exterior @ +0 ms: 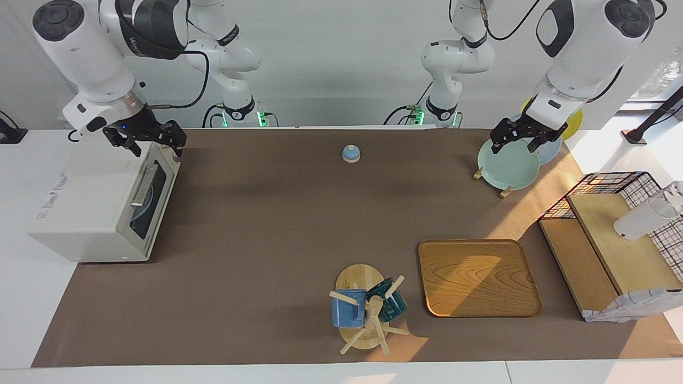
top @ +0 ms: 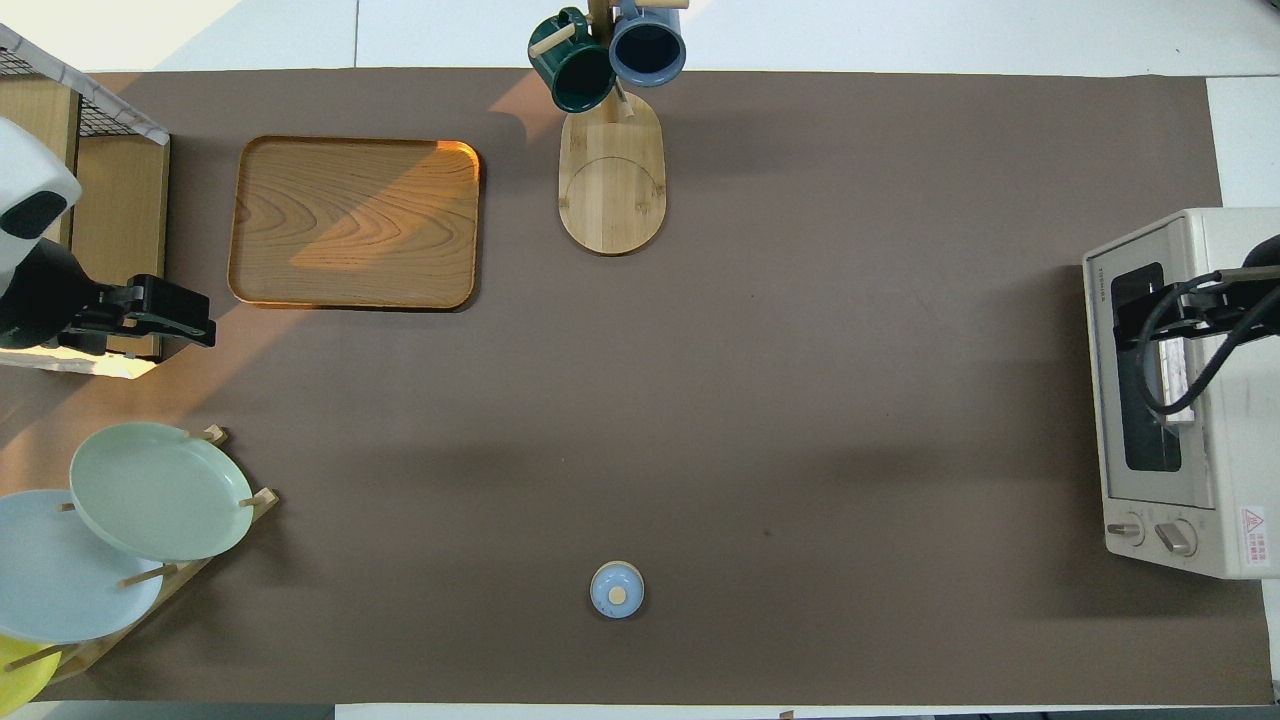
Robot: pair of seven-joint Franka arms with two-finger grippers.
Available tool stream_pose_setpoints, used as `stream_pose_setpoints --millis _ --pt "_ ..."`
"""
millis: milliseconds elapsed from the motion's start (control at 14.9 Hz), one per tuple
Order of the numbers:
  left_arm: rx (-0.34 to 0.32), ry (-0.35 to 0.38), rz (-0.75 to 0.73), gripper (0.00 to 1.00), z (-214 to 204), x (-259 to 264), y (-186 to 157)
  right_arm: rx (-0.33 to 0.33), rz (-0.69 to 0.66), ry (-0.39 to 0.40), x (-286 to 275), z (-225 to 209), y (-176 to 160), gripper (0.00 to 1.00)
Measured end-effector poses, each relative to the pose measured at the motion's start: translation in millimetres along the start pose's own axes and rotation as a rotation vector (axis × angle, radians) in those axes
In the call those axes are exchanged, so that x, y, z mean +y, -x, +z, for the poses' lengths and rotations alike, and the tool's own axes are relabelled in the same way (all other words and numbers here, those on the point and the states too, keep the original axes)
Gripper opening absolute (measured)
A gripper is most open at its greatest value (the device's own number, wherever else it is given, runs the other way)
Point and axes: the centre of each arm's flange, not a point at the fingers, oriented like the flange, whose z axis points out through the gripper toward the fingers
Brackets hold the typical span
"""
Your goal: Put eggplant into oven
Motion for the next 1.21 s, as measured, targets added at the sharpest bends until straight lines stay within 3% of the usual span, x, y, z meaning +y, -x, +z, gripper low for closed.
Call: stream_pose_setpoints --millis 1210 --pt "0.000 0.000 -0.001 1.00 0.0 -0.3 0.0 0.024 -0.008 0.002 -4.2 -7.4 -1.6 1.00"
